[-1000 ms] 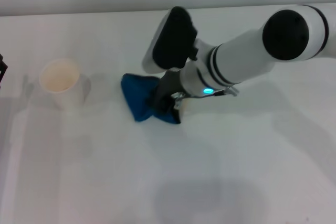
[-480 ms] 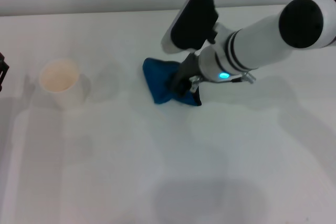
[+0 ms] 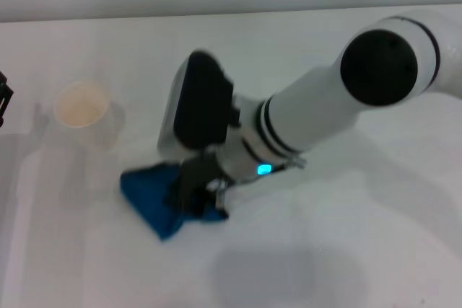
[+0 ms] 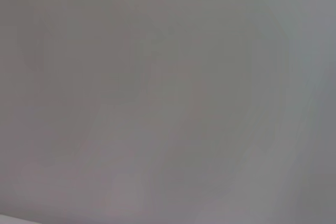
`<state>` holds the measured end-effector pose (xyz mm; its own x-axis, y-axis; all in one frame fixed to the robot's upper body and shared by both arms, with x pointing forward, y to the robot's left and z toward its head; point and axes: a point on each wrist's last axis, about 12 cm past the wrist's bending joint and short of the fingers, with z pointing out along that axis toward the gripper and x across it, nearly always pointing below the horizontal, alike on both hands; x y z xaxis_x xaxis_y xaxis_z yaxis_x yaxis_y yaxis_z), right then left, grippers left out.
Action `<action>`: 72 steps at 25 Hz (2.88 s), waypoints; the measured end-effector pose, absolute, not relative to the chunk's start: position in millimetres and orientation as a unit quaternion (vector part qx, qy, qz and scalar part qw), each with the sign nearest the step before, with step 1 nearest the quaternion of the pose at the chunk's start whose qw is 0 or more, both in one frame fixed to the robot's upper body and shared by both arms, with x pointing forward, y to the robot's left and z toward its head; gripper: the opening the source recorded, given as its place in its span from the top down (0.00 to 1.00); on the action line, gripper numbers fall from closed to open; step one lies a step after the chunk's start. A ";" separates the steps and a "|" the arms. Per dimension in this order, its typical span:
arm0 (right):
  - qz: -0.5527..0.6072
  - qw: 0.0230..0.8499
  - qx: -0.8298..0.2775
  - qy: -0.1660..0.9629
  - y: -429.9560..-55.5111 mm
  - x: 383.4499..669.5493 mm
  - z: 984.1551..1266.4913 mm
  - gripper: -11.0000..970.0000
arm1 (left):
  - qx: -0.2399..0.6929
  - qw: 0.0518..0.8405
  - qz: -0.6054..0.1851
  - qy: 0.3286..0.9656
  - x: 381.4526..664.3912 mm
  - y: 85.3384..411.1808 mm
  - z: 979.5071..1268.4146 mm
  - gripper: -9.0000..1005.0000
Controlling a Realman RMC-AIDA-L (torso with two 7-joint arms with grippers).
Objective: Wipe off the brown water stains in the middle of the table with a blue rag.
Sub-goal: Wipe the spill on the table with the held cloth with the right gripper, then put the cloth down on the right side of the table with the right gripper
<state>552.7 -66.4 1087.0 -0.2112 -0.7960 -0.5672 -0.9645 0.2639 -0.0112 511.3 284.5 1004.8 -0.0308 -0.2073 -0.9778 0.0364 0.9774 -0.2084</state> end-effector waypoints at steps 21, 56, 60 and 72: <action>0.102 0.238 -0.465 0.846 -161.4 599.2 1077.0 0.83 | -0.062 0.693 -0.089 0.713 510.3 283.9 1004.2 0.13; 0.186 0.122 -0.391 0.893 -222.7 550.6 1086.3 0.83 | -0.080 0.690 -0.090 0.714 513.0 293.3 1004.7 0.13; 0.196 0.115 -0.386 0.894 -221.2 546.2 1084.3 0.83 | -0.085 0.691 -0.089 0.713 513.4 294.3 1005.0 0.13; 0.223 0.135 -0.362 0.895 -211.5 549.5 1083.9 0.77 | -0.090 0.693 -0.087 0.710 515.9 294.9 1006.6 0.13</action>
